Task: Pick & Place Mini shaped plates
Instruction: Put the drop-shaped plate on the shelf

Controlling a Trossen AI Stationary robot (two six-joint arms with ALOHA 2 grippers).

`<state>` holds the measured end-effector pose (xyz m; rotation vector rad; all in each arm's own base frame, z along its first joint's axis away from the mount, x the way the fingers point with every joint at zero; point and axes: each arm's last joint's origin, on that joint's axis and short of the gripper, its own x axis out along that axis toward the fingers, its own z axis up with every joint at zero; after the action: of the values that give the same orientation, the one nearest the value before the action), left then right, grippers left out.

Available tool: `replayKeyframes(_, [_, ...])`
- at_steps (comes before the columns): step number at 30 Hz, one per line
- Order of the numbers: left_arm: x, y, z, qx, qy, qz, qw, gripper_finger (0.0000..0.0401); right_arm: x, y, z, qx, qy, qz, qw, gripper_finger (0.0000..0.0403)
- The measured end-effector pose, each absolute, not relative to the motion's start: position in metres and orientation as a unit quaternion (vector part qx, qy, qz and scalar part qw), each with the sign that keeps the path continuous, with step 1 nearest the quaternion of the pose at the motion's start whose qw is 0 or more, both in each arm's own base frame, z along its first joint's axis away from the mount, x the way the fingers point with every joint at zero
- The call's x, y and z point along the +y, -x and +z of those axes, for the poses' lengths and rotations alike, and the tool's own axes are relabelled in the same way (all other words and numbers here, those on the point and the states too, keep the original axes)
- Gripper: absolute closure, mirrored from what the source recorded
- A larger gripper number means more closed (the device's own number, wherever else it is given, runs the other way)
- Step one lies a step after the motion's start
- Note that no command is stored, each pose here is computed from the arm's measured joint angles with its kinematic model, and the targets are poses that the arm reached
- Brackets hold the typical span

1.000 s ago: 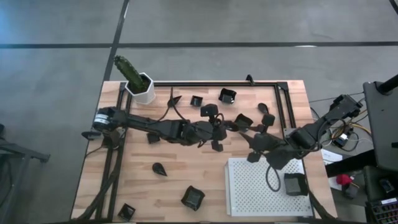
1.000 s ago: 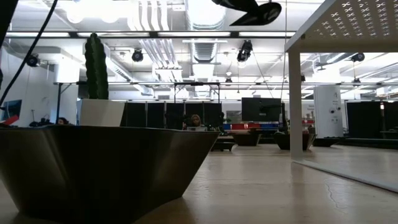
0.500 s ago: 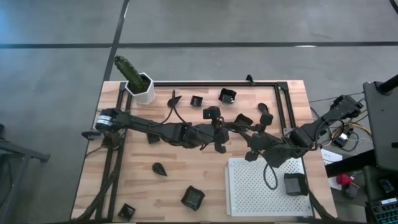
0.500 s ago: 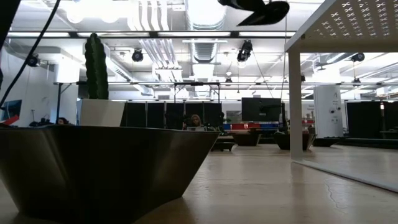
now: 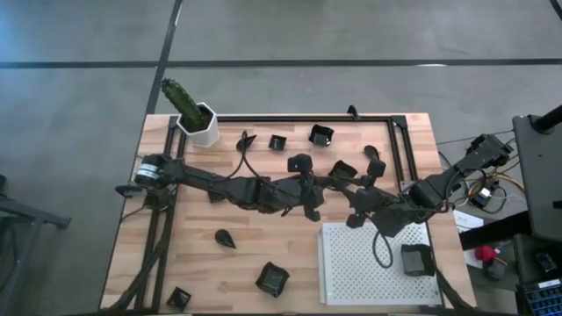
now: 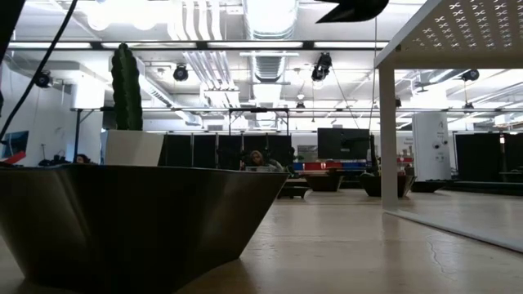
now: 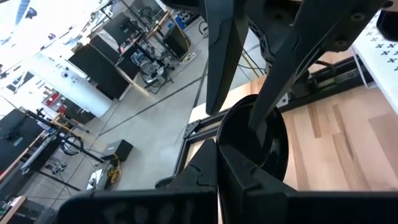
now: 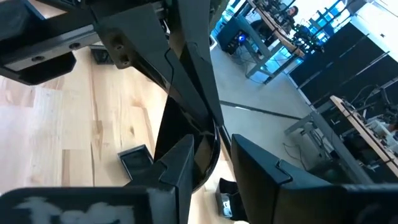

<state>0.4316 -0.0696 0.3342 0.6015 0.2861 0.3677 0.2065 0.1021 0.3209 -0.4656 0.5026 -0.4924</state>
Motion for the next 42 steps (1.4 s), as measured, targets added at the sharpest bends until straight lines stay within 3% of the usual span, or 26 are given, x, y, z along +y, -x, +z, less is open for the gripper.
replayKeyframes(30, [-0.0737, -0.4321, 0.3364, 0.121, -0.284, 0.159, 0.938, 0.0401, 0.1014, -0.2063, 0.3212, 0.242, 0.229, -0.247, 0.91, 0.0388])
replayKeyframes(42, [-0.0739, -0.4321, 0.3365, 0.121, -0.283, 0.158, 0.938, 0.0401, 0.1015, -0.2063, 0.3211, 0.242, 0.23, -0.246, 0.91, 0.0393])
